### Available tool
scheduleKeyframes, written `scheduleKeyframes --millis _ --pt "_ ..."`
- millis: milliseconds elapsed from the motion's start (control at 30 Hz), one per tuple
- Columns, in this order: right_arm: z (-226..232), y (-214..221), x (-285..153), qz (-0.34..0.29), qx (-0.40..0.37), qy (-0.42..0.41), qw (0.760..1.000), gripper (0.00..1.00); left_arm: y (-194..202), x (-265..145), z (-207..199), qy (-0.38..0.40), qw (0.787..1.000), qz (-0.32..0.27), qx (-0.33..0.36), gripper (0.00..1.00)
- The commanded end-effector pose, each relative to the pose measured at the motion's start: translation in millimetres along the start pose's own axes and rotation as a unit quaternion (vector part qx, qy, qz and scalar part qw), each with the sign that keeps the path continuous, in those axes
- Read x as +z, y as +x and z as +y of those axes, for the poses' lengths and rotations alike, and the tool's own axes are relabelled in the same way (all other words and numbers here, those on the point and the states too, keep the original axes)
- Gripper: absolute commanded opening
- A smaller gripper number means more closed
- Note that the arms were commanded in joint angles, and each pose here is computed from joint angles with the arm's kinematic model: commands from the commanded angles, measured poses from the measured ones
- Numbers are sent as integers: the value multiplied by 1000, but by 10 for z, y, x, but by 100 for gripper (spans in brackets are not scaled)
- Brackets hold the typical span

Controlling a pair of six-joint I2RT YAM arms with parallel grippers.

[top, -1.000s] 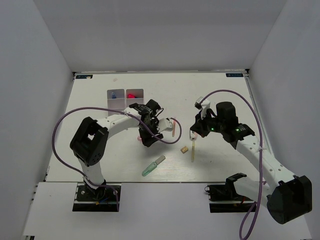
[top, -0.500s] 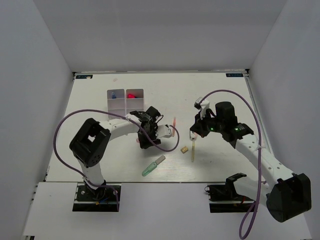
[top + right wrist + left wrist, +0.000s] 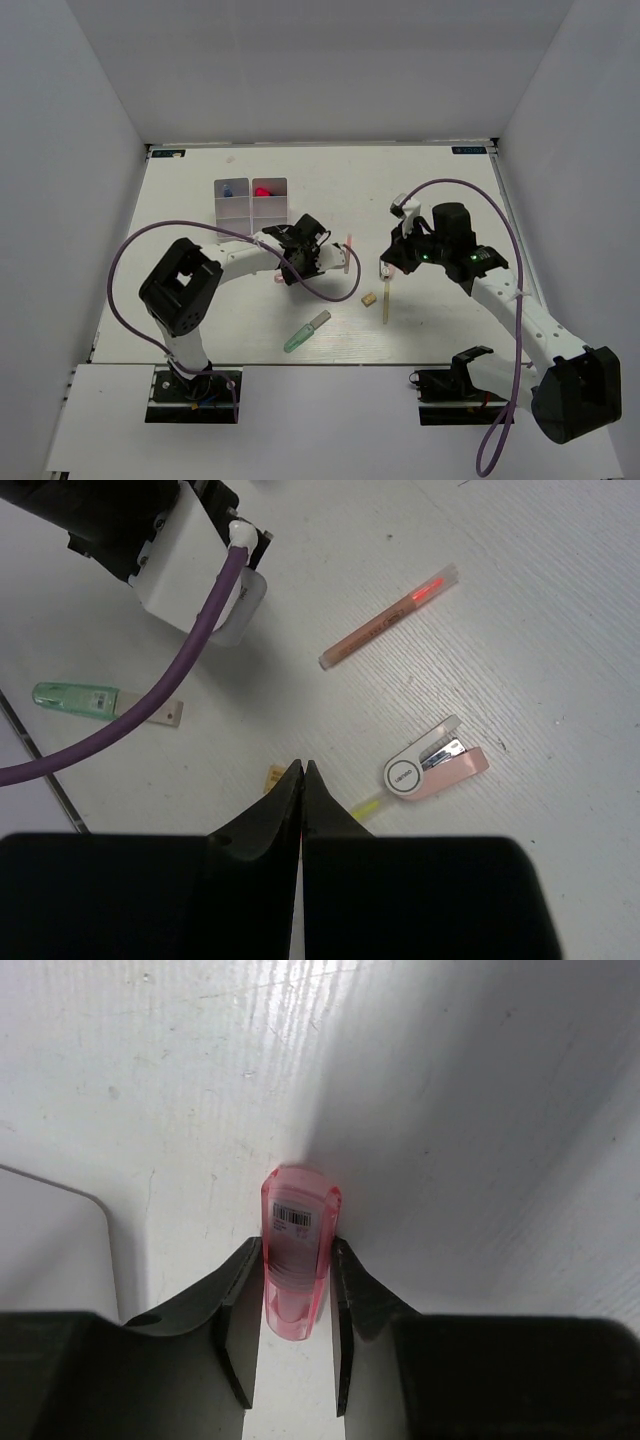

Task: Sort the stationery into containers
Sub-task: Pick up the stationery from the center of the board, then place the stationery in the storage box.

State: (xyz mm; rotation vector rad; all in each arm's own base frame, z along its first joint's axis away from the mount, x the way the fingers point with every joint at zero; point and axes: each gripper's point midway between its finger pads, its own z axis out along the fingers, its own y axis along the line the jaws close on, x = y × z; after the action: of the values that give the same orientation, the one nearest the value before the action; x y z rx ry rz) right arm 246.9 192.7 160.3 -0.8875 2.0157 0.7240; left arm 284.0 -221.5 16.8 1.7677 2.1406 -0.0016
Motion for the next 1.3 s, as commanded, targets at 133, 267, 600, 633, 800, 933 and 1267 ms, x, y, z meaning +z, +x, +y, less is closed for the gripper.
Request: scheduleKeyframes --millis 133,267,600,633,800,933,1267 --pt "19 -82 -28 -17 -12 -7 1000 44 -165 -253 12 -7 992 -55 -116 0" --pt "51 -89 -39 -18 -16 -15 1000 0 -307 -625 244 -5 967 -132 -217 0" --pt "123 -40 -24 -11 -16 -39 999 33 68 -1467 1339 -160 851 -270 -421 0" --pt "123 -40 -24 -11 -16 -39 999 18 81 -1507 1438 -179 844 -279 -421 0" --pt "137 -25 -12 -13 -13 -43 999 0 434 -1594 1805 -291 804 -255 -451 0" --pt "117 -2 2 -9 -13 -41 999 0 533 -1699 2013 -361 775 -272 -442 0" --pt "111 22 31 -5 -12 -41 999 0 530 -1545 2162 -329 790 -319 -407 0"
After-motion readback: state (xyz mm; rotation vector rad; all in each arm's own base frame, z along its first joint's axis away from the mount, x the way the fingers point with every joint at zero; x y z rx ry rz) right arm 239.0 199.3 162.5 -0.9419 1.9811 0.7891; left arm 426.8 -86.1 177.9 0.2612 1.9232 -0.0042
